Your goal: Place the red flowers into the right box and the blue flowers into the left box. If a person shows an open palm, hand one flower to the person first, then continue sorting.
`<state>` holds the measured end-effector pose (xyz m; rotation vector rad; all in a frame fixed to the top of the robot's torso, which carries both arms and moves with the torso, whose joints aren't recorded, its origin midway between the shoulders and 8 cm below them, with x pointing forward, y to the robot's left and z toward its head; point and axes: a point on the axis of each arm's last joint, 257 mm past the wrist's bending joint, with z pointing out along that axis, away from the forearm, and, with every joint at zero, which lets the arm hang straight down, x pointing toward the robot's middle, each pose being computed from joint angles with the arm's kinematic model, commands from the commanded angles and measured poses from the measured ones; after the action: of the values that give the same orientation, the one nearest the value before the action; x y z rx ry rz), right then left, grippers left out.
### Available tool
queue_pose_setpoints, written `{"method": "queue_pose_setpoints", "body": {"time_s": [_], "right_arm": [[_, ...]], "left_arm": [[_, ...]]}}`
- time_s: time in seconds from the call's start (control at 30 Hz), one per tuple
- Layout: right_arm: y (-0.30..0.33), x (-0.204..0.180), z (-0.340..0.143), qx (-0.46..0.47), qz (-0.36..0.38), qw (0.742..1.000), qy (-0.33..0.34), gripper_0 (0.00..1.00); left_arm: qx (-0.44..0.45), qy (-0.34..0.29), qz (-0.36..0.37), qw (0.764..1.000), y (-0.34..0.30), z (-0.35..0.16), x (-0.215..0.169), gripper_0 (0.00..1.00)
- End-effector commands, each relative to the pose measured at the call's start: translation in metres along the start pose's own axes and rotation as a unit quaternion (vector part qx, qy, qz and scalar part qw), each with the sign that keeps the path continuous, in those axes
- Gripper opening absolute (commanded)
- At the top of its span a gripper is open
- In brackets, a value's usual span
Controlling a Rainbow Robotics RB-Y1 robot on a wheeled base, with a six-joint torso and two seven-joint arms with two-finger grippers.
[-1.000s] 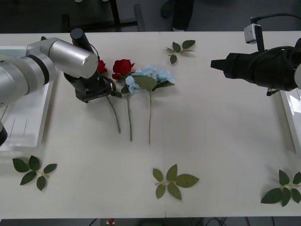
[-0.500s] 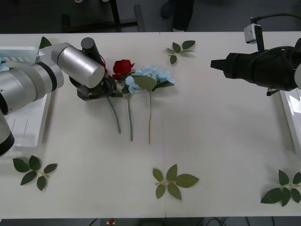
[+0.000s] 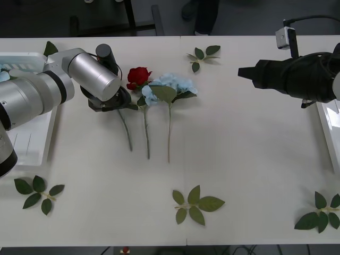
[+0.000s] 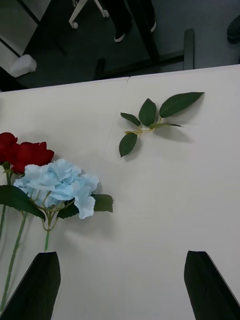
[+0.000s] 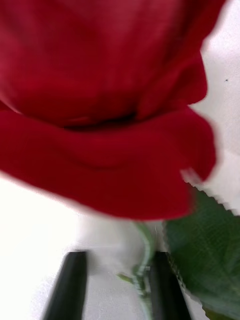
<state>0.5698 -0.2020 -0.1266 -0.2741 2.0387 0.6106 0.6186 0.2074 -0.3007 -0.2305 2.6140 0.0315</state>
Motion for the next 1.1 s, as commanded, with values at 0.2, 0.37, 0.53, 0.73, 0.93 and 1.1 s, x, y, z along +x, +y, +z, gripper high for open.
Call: {"method": "queue_pose_setpoints", "body": {"time_s": [0.2,0.37,0.53,0.73,0.93,1.1], "right_arm": [[0.014,-0.024,-0.006,-0.010,-0.021,0.999,-0.023,0.72],[0.014,-0.024,-0.006,-0.010,-0.020,0.999,-0.023,0.72],[0.014,-0.025,-0.007,-0.012,-0.018,0.999,-0.024,0.72],[0.016,-0.025,-0.007,-0.015,-0.016,0.999,-0.024,0.72],[0.016,-0.025,-0.007,-0.016,-0.016,0.999,-0.024,0.72],[0.022,-0.027,-0.008,-0.028,-0.007,0.999,-0.026,0.72]], "left_arm": [[-0.008,0.021,-0.006,1.000,0.008,0.016,0.027,0.00],[-0.008,0.023,-0.003,1.000,0.015,0.012,0.026,0.00],[0.019,0.035,-0.002,0.999,0.027,-0.013,0.021,0.00],[0.083,0.049,-0.001,0.995,0.038,-0.077,0.017,0.00],[0.147,0.050,0.034,0.987,0.031,-0.130,0.015,0.00],[0.215,0.047,0.062,0.974,0.020,-0.166,0.005,0.00]]}}
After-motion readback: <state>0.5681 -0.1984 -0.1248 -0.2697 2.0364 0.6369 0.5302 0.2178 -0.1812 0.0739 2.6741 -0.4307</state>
